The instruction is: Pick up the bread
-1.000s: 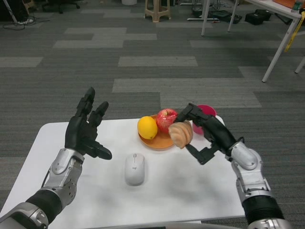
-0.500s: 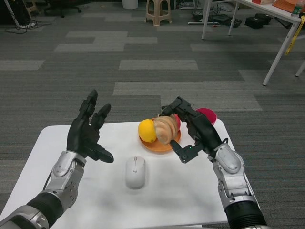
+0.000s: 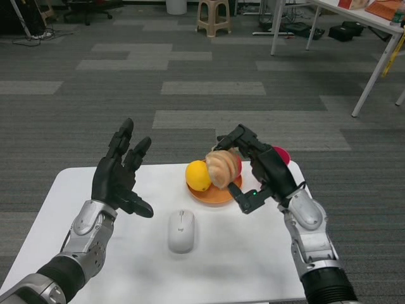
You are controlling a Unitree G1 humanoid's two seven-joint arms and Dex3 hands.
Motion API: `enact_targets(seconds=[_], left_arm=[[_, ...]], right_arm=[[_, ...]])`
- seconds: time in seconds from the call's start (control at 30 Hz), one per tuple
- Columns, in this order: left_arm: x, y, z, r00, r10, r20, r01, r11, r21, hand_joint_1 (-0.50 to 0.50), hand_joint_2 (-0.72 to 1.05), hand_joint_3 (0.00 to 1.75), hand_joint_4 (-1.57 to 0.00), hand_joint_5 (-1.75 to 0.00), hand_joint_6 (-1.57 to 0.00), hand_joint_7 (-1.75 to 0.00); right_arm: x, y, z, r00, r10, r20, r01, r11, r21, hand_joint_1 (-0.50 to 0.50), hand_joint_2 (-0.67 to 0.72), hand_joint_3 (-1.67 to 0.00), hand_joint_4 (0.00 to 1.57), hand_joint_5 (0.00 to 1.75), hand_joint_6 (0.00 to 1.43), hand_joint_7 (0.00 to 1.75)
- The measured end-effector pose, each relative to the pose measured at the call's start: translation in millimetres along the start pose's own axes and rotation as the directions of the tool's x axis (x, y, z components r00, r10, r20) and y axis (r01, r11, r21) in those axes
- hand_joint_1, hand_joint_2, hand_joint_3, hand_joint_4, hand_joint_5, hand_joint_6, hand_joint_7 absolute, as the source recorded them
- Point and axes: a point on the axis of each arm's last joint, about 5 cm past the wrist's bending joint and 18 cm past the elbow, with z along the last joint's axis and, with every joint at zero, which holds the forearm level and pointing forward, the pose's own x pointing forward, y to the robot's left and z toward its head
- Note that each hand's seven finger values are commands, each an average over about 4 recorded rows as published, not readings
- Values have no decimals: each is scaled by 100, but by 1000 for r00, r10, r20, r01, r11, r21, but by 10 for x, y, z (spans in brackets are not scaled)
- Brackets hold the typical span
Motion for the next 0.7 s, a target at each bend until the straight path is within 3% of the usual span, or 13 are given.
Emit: enact_targets(seconds=[0.33, 0.7], left_arm=[[-30, 7, -13, 1000, 7, -6, -7, 1000, -3, 50, -37, 9, 0, -41, 0, 0], [-33, 7, -15, 1000, 7, -7, -7, 1000, -2, 50, -37, 9, 0, -41, 0, 0]], right_arm=[[-86, -125, 38, 999, -52, 2, 52, 998, -32, -17, -48, -151, 0, 97, 86, 154], [-97, -138, 38, 998, -61, 2, 61, 998, -30, -17, -48, -151, 0, 97, 86, 154]])
